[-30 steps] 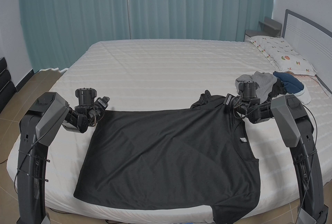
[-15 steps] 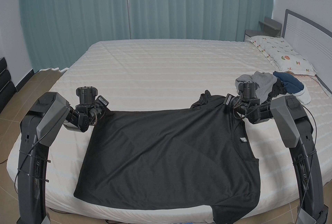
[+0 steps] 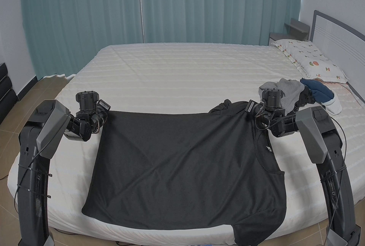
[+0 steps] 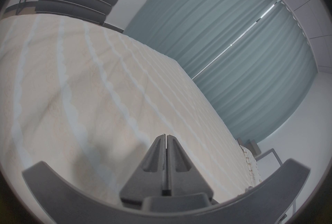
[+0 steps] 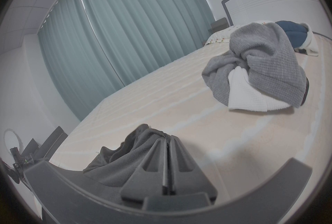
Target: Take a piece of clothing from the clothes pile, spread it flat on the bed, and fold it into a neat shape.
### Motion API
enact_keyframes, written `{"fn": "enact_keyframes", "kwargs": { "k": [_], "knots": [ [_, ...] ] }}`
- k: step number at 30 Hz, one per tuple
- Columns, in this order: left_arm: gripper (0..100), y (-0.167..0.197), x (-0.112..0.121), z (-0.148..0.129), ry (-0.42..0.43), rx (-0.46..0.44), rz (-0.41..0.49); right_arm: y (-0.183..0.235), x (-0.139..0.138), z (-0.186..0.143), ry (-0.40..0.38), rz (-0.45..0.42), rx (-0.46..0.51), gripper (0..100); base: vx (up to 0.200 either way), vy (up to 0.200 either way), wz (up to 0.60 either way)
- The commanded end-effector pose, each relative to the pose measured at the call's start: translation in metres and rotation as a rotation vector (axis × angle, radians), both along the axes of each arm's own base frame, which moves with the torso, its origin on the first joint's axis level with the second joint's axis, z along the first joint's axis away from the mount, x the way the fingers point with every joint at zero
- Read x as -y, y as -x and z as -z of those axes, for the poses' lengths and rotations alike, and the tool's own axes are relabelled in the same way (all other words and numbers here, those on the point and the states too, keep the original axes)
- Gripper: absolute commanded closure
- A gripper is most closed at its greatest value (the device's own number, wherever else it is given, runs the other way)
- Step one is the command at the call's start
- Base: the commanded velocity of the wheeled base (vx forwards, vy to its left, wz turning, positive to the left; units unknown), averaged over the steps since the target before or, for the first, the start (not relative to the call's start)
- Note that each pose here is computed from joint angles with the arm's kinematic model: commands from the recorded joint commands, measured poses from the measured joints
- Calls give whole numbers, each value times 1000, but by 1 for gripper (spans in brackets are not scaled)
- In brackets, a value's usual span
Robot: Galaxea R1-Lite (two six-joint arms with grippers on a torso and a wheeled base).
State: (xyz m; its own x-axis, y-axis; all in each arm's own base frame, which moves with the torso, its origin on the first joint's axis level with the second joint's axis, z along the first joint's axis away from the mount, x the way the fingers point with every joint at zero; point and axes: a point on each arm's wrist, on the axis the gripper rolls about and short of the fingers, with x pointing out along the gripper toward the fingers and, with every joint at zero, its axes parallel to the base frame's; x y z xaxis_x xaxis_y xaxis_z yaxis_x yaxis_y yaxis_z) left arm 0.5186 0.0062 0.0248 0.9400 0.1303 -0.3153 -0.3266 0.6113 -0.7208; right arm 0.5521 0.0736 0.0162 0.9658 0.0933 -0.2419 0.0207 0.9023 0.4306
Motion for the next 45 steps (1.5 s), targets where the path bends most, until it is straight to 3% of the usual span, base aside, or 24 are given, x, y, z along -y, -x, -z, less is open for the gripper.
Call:
{"fn": "enact_keyframes", "kwargs": {
  "k": [1,7,15,30,31,32,39,40,45],
  "knots": [
    [100,-2,-2,2,-2,4,-11,0,3,-5,-1,-1,16,100,0,0,0],
    [100,-4,-3,1,-5,12,-22,-1,4,-22,-9,-29,79,100,0,0,0],
    [100,-10,-5,12,-10,12,-34,-2,4,18,12,-48,-2,100,0,0,0],
    [100,-10,-4,15,-8,-2,-32,-1,3,32,27,-53,-26,100,0,0,0],
    [100,-10,-3,15,-8,-3,-30,-1,2,32,26,-55,-24,0,0,0,0],
    [0,-10,-3,15,-8,-2,-30,-1,1,31,26,-56,-20,0,0,0,0],
    [0,-6,-1,17,-12,-17,-31,-1,1,22,25,-39,-11,0,0,0,0],
    [0,-2,-2,14,-16,-23,-44,-2,4,14,27,-6,3,0,0,0,0],
    [0,22,-10,-24,-3,2,-77,11,16,-28,25,39,29,0,0,0,0]
  ]
}}
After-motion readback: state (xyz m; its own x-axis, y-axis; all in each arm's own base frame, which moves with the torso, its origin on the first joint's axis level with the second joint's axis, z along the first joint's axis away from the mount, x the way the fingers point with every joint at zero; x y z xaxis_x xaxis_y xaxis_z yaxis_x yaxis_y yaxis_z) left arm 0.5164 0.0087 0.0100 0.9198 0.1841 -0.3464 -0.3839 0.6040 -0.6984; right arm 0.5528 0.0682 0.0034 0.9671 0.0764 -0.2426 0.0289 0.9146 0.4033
